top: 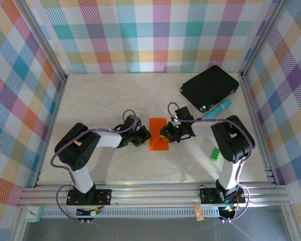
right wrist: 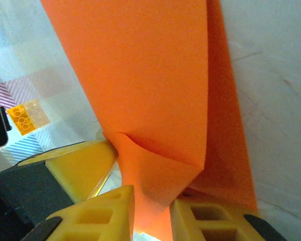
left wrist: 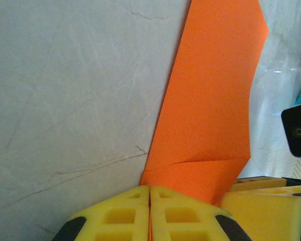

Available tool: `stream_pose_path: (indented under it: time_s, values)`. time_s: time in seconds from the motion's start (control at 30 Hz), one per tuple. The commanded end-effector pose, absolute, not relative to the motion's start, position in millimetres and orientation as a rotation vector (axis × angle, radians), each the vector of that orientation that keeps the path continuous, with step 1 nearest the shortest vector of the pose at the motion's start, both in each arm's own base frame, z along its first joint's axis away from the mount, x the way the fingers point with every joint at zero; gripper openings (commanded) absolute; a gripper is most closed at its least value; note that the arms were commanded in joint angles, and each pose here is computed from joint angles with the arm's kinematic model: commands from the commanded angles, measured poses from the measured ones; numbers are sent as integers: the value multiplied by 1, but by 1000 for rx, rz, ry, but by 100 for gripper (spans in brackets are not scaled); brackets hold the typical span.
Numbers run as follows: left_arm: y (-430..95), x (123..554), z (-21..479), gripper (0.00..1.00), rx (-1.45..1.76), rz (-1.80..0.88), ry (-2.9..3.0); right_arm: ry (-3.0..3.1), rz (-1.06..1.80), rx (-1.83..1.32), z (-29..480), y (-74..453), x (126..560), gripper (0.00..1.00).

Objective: Fold a paper plane with a square sheet of paper (pick it up from the middle)

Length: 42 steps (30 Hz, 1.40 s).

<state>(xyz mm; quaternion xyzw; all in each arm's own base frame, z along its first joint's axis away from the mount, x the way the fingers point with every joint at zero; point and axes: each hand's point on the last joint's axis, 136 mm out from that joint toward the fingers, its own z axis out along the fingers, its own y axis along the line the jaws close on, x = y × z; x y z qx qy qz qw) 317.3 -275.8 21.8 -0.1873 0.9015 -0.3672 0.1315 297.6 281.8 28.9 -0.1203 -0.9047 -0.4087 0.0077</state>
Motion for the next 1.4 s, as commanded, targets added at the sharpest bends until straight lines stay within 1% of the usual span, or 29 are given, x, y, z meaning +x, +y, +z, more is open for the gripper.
stream_pose_path:
  time_s: [0.0,0.2,0.3,0.53,0.73,0.83,0.97,1.03,1.17,1.27,1.37]
  values:
    - [-267,313,12,9,-581,-1029,2642,-2794,-1315,-376,27,287,294,26]
    - [-265,317,25,9,-577,-1038,2608,-2813,-1313,-392,26,285,295,21]
    - [-260,318,33,10,-586,-1036,2585,-2832,-1305,-396,27,283,297,17]
    - [-228,320,53,23,-662,-993,2501,-2910,-1337,-334,39,282,303,8]
    - [-200,314,74,33,-721,-1014,2410,-2962,-1439,-234,65,286,312,7]
    - [-197,311,93,42,-704,-1070,2356,-2978,-1548,-143,91,291,317,7]
    - [-205,307,126,64,-629,-1199,2275,-2970,-1742,8,135,299,319,6]
    - [-211,306,140,71,-586,-1265,2239,-2937,-1819,82,153,305,316,6]
    - [-228,303,160,83,-482,-1369,2189,-2828,-1935,185,181,318,310,6]
    - [-243,300,170,89,-413,-1431,2161,-2749,-2002,227,194,327,306,7]
    - [-253,300,175,93,-387,-1501,2134,-2698,-2045,247,203,332,303,7]
